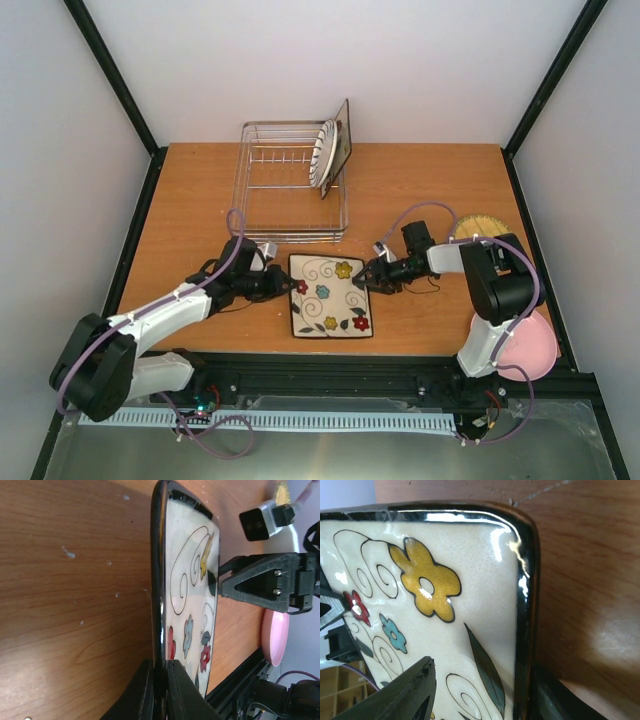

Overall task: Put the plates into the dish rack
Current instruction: Pick up the plate at the center of the board.

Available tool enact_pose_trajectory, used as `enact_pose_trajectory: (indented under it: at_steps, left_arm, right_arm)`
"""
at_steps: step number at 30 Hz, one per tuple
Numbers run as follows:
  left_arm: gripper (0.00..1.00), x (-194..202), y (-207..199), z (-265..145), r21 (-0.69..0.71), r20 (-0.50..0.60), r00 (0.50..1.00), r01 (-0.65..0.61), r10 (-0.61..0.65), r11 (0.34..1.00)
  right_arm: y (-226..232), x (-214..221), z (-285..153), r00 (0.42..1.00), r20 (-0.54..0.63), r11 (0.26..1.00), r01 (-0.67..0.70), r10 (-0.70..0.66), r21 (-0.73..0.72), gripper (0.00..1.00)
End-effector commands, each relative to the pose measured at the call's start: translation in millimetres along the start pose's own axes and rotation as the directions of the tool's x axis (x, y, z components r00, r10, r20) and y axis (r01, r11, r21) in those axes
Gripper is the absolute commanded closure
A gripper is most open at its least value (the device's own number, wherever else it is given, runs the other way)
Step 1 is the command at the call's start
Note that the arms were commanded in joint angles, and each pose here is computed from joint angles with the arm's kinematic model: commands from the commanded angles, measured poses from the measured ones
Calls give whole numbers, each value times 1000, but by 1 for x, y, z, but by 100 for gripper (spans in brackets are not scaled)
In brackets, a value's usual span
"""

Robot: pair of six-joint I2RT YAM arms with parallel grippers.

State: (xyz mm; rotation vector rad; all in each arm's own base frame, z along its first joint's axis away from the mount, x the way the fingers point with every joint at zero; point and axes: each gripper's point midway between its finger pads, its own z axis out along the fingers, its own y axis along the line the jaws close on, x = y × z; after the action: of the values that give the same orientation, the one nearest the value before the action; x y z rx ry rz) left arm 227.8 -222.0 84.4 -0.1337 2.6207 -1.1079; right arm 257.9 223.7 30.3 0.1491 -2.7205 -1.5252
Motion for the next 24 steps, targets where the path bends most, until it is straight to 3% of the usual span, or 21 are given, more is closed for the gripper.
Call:
enact_pose_trajectory:
  at_steps: [1, 12, 19, 24]
  left_arm:
    - [99, 2, 2, 2, 64, -12, 1000, -16, 17, 998]
    - [99, 8, -3, 18, 180, -92, 996, 0, 17, 984]
    - [99, 12, -9, 21, 254, -95, 995, 1, 24, 967]
    - [99, 4, -19, 19, 273, -81, 995, -27, 51, 962]
  right_arm:
    - [-32, 47, 17, 979, -117, 984, -159, 168, 80, 51]
    - [-21, 40, 18, 987, -104, 992, -122, 123, 11, 52]
    - [-11, 34, 17, 991, -93, 996, -93, 91, -14, 73]
    - [3, 34, 22, 993, -106, 997, -60, 54, -48, 74]
